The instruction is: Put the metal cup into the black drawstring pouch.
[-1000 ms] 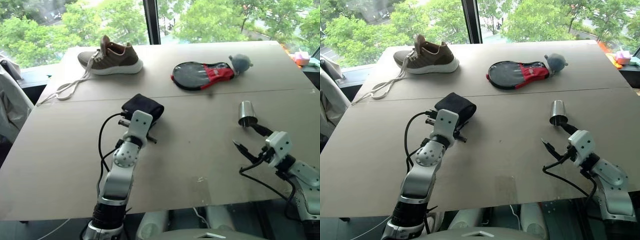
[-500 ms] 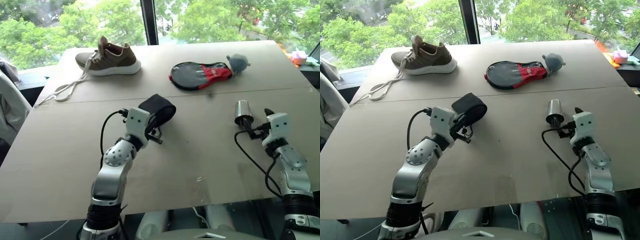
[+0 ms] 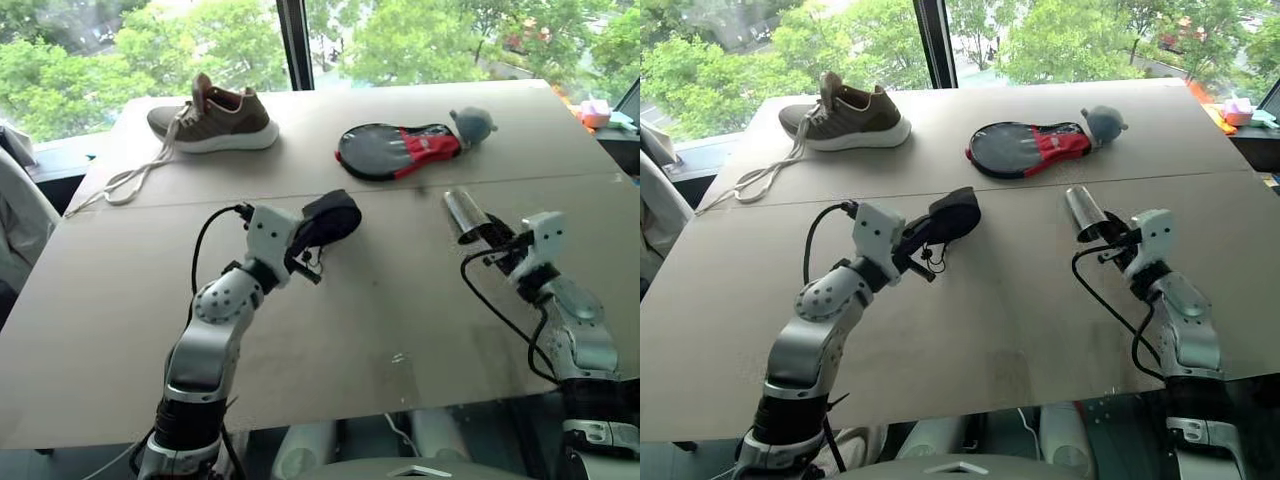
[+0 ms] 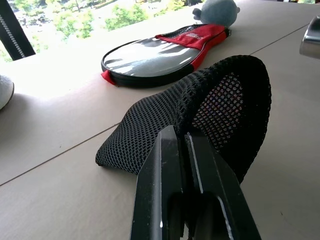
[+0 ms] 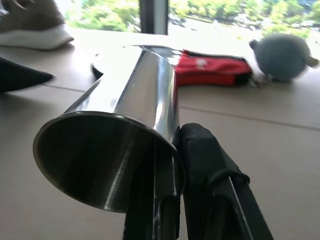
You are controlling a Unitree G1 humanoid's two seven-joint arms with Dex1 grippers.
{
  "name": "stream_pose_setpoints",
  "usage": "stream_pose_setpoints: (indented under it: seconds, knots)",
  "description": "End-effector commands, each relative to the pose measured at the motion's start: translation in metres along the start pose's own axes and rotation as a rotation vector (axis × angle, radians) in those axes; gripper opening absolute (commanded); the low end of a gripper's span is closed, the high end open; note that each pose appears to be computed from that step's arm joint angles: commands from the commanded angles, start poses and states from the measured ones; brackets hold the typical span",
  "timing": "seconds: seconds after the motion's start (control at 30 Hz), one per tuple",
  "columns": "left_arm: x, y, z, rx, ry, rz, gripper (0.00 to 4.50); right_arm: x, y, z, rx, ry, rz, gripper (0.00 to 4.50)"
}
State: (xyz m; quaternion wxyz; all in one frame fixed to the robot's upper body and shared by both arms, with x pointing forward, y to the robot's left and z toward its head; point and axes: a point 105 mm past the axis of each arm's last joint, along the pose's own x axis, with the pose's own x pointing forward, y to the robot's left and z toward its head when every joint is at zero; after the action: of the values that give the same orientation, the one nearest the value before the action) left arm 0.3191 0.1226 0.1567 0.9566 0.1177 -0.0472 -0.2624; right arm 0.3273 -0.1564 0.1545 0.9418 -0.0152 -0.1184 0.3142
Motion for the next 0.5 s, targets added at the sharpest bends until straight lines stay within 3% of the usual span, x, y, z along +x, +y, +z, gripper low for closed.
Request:
stream_pose_setpoints:
  seconds: [0.03,0.17,0.5]
  knots:
    - [0.002,-0.006,0.014,0.004,-0.053,-0.041,0.00,0.013,0.042,0.029,0.006,-0.069,0.226,0.12]
    - [0.004,-0.014,0.021,-0.046,-0.076,-0.078,0.00,0.020,0.067,0.031,-0.015,-0.059,0.340,0.12]
    - [0.001,-0.040,0.029,-0.126,-0.096,-0.217,0.00,0.029,0.074,0.015,-0.072,-0.001,0.346,0.12]
